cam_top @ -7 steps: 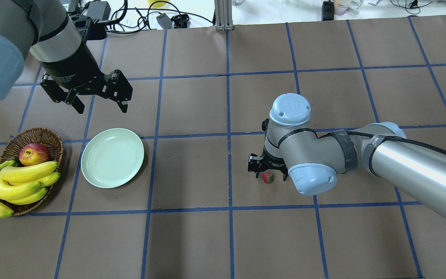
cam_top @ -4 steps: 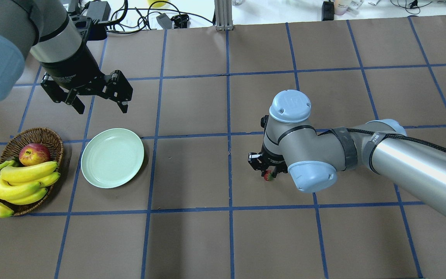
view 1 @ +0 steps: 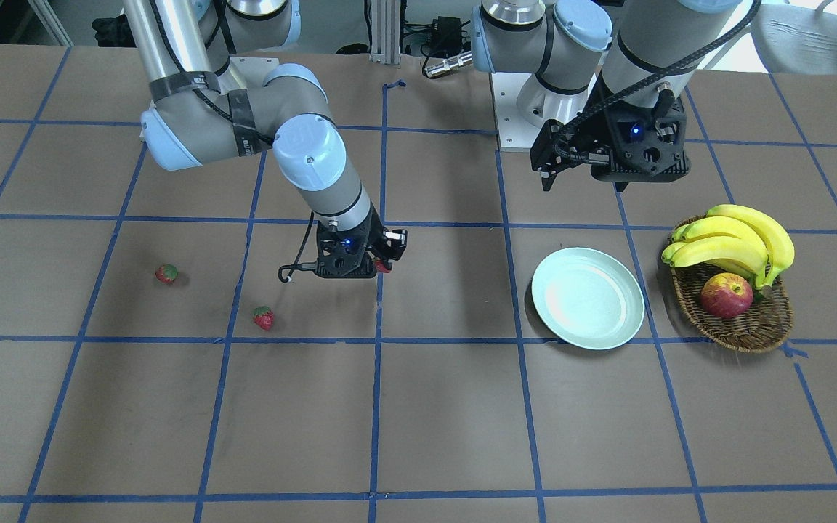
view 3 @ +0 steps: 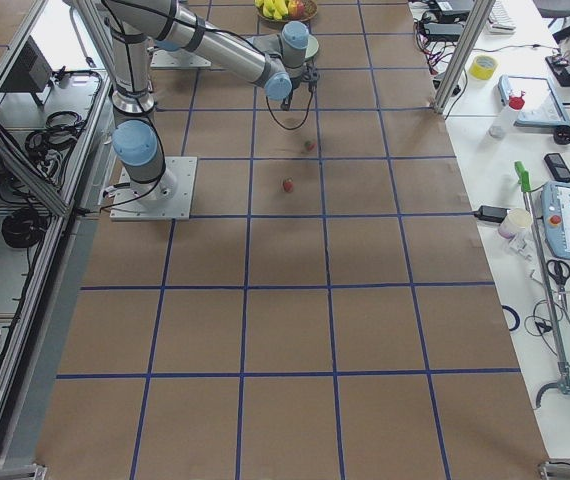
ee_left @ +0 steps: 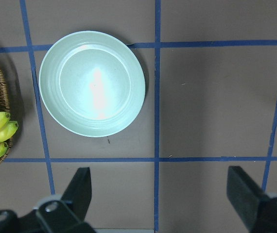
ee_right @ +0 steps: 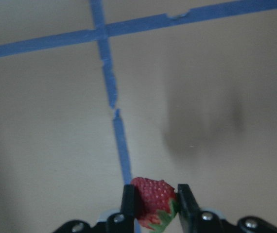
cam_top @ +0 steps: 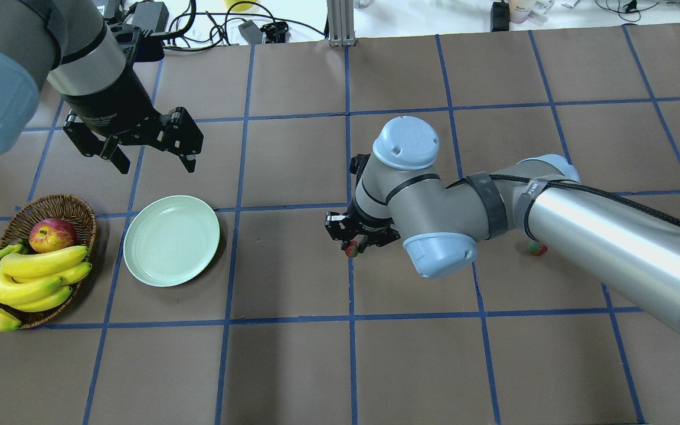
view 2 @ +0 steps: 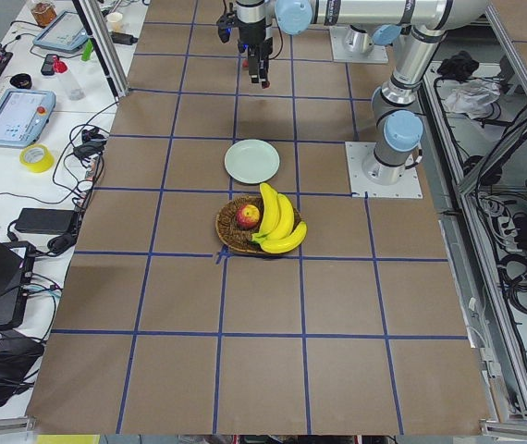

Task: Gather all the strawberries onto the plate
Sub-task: 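Carry the strawberry toward the plate and release it on the table, then move the right gripper to the strawberry farthest from the robot and grasp it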

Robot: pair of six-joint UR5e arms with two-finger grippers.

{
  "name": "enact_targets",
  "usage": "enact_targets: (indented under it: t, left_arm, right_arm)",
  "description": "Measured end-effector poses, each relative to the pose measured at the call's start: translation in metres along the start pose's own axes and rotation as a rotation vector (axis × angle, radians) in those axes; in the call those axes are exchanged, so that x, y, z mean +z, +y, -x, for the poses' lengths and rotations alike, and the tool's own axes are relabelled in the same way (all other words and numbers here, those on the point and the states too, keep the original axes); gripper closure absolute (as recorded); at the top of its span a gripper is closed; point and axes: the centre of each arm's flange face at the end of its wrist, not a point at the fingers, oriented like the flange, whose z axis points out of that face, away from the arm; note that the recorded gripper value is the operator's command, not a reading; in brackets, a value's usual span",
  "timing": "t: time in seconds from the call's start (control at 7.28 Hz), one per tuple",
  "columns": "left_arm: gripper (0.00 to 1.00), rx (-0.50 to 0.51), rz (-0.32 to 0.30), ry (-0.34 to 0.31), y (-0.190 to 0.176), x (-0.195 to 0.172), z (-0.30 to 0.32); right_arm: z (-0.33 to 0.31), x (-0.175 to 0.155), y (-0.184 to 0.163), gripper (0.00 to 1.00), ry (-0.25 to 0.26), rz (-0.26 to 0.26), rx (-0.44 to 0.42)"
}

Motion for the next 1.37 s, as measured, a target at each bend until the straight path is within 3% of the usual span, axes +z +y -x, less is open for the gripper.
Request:
enact_targets:
  t: [0.14,0.27,0.69,0.82,1.1,1.37]
  left_arm:
    - [0.0,0.0,-0.001,0.0,0.0,0.0,0.0]
    - [0.0,0.0,-0.001,0.0,0.0,0.0,0.0]
    - [0.0,0.0,0.003,0.001,0.0,0.001,0.0]
    - [0.0,0.0,0.004,0.001,-0.001,0.002,0.0]
    - [0.0,0.0,0.006,0.0,-0.001,0.002,0.0]
    - [0.0,0.001,0.007,-0.001,-0.001,0.002,0.0]
  right_arm:
    - [0.027,0.01,-0.001,0.49,-0.027,-0.018,-0.019]
    - [0.046,0.017,-0.003,0.25,-0.037,-0.028,-0.036]
    - [0.058,0.025,-0.003,0.2,-0.023,-0.033,-0.051]
    - [0.058,0.024,-0.005,0.06,-0.012,-0.042,-0.053]
    - [0.037,-0.001,-0.024,0.0,0.066,-0.115,-0.055]
    - [-0.032,-0.052,-0.064,0.0,0.147,-0.155,-0.034]
